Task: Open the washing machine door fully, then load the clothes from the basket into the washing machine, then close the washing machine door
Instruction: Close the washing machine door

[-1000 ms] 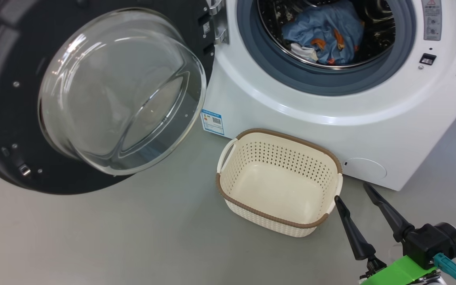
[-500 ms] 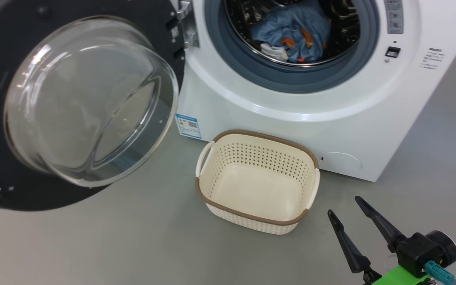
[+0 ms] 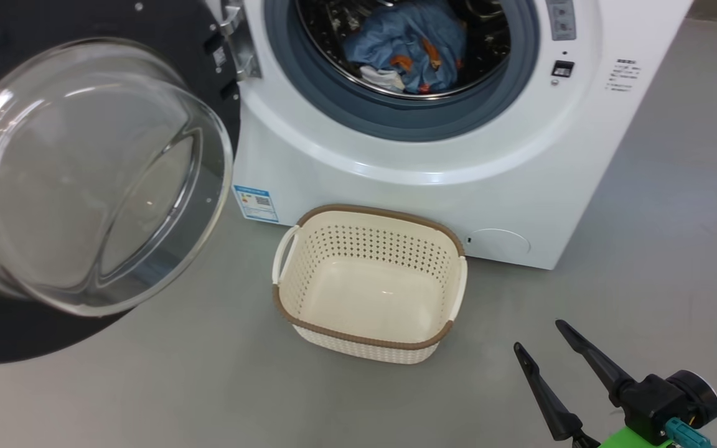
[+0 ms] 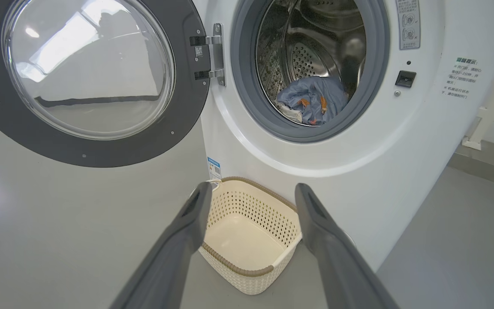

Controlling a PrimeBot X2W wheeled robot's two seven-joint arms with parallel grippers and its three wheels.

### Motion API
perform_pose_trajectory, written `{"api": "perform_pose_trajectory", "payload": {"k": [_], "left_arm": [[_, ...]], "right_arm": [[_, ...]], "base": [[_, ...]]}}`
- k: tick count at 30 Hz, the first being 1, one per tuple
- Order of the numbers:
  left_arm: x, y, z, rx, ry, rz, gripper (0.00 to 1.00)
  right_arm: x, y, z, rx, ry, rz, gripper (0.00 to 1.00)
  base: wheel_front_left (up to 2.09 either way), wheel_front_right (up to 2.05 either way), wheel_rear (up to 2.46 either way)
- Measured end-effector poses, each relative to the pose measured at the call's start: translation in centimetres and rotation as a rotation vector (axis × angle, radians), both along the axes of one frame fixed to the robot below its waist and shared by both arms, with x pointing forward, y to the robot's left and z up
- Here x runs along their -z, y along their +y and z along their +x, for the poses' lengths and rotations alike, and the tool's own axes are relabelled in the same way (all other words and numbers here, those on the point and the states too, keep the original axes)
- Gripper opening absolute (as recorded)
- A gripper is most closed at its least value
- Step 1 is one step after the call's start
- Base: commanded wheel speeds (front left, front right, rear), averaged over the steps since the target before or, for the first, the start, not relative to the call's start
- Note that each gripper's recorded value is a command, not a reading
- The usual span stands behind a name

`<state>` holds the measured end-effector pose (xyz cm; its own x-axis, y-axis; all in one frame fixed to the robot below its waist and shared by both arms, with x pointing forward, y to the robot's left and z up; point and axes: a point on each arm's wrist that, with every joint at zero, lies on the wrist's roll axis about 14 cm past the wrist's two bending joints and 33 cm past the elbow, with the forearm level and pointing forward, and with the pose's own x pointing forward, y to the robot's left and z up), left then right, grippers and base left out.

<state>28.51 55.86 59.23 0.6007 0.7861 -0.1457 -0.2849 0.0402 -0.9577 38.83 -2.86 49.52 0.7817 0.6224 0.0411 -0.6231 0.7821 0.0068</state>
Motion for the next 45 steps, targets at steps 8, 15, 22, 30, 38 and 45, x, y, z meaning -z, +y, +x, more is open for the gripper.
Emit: {"api": "perform_pose_trajectory", "payload": {"k": [8, 15, 22, 30, 38, 45], "left_arm": [[0.7, -0.9, 1.7, 0.064, -0.012, -0.027, 0.00], [1.2, -2.2, 3.6, 0.173, -0.006, -0.034, 0.00], [1.1, -3.2, 4.5, 0.298, 0.020, -0.030, 0.00], [1.1, -4.1, 4.6, 0.404, -0.013, -0.084, 0.00], [1.3, -6.0, 4.6, 0.566, 0.008, -0.127, 0.00], [1.3, -8.0, 5.2, 0.660, 0.000, -0.149, 0.00]], "right_arm": [[0.3, -0.9, -0.4, 0.020, 0.008, -0.008, 1.00], [0.9, -1.9, -0.7, 0.037, 0.023, -0.026, 1.00], [1.5, -2.5, -1.2, 0.039, 0.035, -0.048, 1.00], [1.7, -2.3, -1.4, 0.028, 0.041, -0.052, 1.00], [1.7, -1.5, -1.3, 0.007, 0.052, -0.034, 1.00], [1.8, -0.9, -1.2, -0.011, 0.054, -0.031, 1.00]], "base": [[0.00, 0.00, 0.00], [0.00, 0.00, 0.00], [0.00, 0.00, 0.00], [0.00, 0.00, 0.00], [0.00, 0.00, 0.00], [0.00, 0.00, 0.00]]}}
